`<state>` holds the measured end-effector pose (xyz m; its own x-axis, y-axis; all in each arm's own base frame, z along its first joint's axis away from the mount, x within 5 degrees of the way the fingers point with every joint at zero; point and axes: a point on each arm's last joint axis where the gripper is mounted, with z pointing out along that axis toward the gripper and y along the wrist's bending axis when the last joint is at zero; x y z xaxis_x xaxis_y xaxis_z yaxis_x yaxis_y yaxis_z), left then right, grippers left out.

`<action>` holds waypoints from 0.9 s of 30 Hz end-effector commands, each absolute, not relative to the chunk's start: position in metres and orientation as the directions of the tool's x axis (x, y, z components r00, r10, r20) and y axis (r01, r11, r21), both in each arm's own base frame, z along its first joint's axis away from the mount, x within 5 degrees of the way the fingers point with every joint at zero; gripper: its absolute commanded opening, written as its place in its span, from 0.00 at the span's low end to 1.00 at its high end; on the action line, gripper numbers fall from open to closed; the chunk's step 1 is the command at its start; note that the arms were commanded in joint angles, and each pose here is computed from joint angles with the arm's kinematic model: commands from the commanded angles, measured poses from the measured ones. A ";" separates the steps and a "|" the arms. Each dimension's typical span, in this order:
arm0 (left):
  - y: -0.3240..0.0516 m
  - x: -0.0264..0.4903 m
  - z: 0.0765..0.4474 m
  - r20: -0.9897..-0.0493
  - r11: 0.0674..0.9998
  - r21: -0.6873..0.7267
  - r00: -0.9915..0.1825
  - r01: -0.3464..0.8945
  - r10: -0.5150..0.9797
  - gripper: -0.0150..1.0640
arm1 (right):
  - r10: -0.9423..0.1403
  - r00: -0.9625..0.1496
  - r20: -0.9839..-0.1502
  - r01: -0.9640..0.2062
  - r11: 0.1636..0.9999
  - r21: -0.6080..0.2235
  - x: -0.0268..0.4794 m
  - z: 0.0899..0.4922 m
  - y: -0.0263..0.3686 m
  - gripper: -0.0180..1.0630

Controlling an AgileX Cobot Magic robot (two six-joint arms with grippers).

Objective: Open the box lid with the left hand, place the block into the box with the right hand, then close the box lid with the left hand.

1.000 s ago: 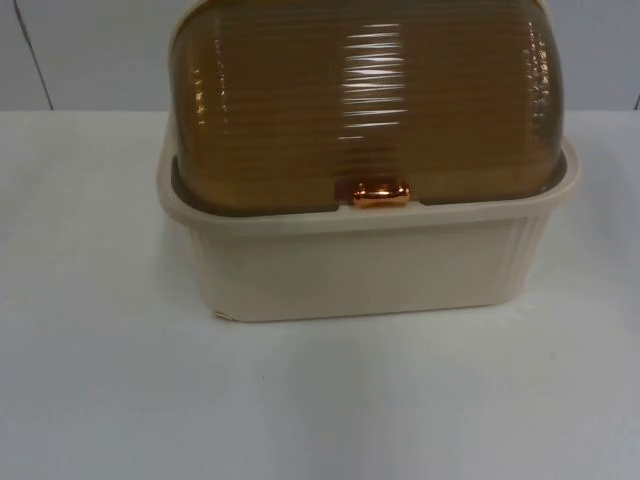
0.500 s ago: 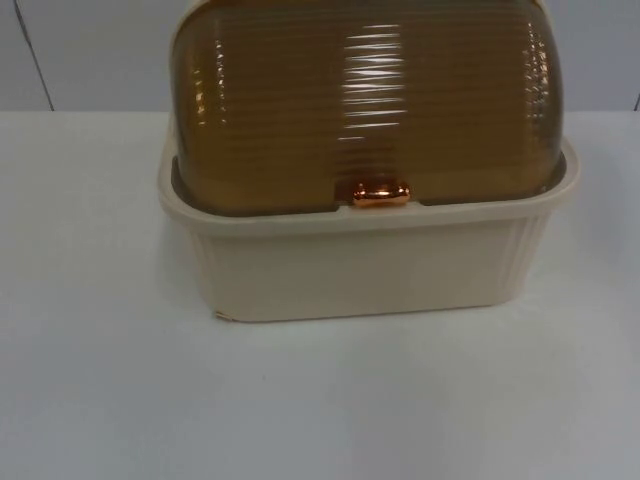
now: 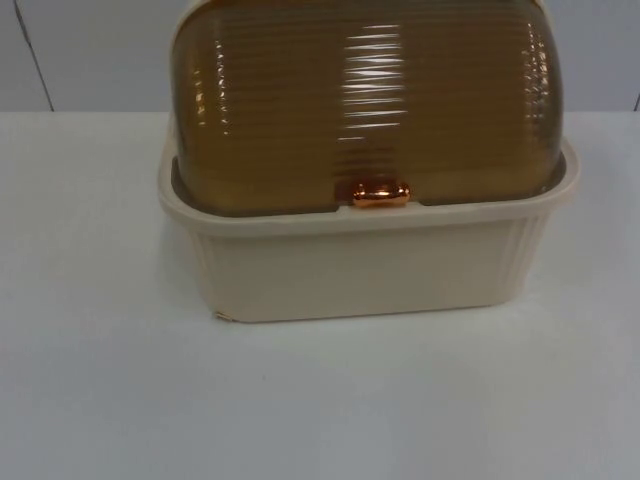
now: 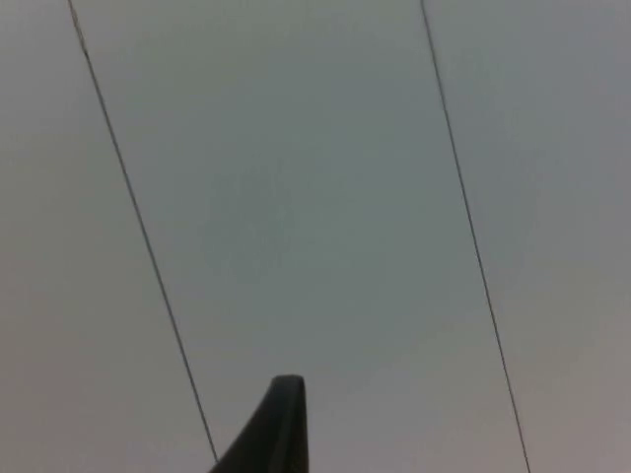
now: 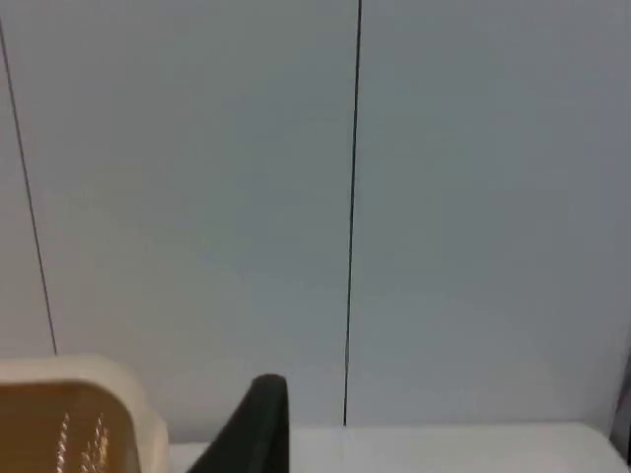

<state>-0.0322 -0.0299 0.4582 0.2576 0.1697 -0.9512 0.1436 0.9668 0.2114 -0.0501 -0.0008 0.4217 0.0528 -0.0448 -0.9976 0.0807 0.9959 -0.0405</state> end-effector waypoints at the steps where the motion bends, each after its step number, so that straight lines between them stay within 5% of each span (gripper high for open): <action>1: -0.028 -0.043 0.452 -0.957 0.968 0.204 0.238 0.145 0.166 0.99 | -0.053 0.077 -0.996 0.084 0.995 -0.046 -0.065 0.424 -0.001 0.98; 11: -0.022 -0.109 0.422 -0.951 0.969 0.162 0.293 0.188 0.103 0.99 | -0.001 0.135 -0.991 -0.016 1.000 -0.004 -0.121 0.415 0.002 0.98; 27: -0.019 -0.120 0.420 -0.971 0.978 0.127 0.221 0.167 0.088 0.99 | -0.011 0.072 -0.997 -0.091 0.996 -0.017 -0.129 0.412 0.003 0.98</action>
<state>-0.1192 -0.0196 0.4212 0.2399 0.1044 -0.9652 0.1557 0.9772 0.1444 -0.1270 0.0046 0.4102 0.0635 0.0020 -0.9980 -0.0862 0.9963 -0.0035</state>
